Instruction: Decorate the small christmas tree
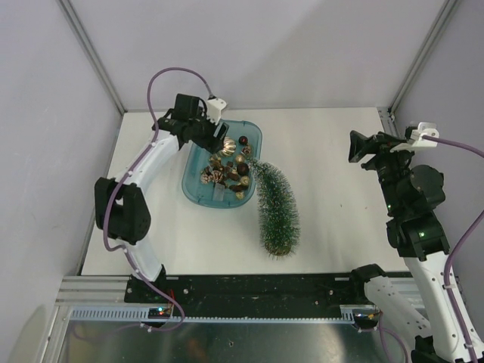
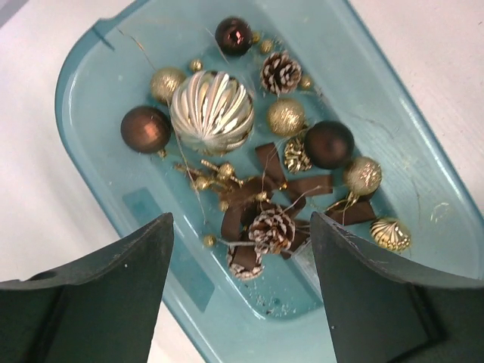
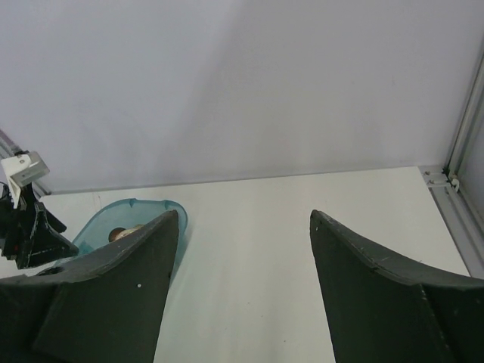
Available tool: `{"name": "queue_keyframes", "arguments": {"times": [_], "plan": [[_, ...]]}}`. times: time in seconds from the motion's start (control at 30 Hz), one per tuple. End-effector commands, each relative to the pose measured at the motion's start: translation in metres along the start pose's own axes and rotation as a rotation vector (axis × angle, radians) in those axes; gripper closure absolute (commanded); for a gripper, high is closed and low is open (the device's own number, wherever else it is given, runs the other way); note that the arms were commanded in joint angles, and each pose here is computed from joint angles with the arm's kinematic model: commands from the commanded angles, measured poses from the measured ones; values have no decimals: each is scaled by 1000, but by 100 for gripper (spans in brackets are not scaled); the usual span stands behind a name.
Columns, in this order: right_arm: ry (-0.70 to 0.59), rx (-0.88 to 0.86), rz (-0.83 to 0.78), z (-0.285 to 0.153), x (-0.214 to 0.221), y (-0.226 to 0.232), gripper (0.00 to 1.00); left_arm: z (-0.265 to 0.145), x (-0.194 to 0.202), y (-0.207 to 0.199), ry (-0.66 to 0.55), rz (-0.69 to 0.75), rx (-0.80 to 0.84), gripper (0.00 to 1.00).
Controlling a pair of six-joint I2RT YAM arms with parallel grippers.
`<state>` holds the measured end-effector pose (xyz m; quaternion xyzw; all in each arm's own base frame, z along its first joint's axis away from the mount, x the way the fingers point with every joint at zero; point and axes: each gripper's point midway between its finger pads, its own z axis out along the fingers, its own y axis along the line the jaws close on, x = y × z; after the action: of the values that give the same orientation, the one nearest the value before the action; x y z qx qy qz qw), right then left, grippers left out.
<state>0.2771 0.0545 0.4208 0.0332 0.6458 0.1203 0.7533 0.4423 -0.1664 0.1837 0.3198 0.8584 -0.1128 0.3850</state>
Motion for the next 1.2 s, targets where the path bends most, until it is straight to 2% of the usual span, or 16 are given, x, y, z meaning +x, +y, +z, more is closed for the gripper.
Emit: {"name": "queue_keyframes", "arguments": {"times": [0.0,0.13,0.23,0.4,0.53,0.63,0.73,0.97,1.17], "plan": [[-28,1,-15,0,-5,-3,25,2,-40,-3,-121,6,64,22],[-33,-7,-12,1,-5,-2,25,21,-37,9,-96,-1,25,26],[-39,-7,-12,1,-7,-3,25,33,-31,12,-78,2,22,35],[-46,-5,-12,1,-9,-5,25,45,-21,7,-57,12,63,61],[-51,-11,-6,2,-11,-4,25,44,-17,5,-50,27,65,75],[-51,-20,5,3,-11,-3,26,34,-24,8,-68,40,44,93],[-52,-30,16,3,-11,0,27,7,-46,9,-128,65,12,99],[-73,-62,35,5,-16,6,30,-98,-110,-7,-352,143,-68,100],[-74,-95,61,9,-17,14,32,-171,-138,-40,-496,202,-75,100]]}}
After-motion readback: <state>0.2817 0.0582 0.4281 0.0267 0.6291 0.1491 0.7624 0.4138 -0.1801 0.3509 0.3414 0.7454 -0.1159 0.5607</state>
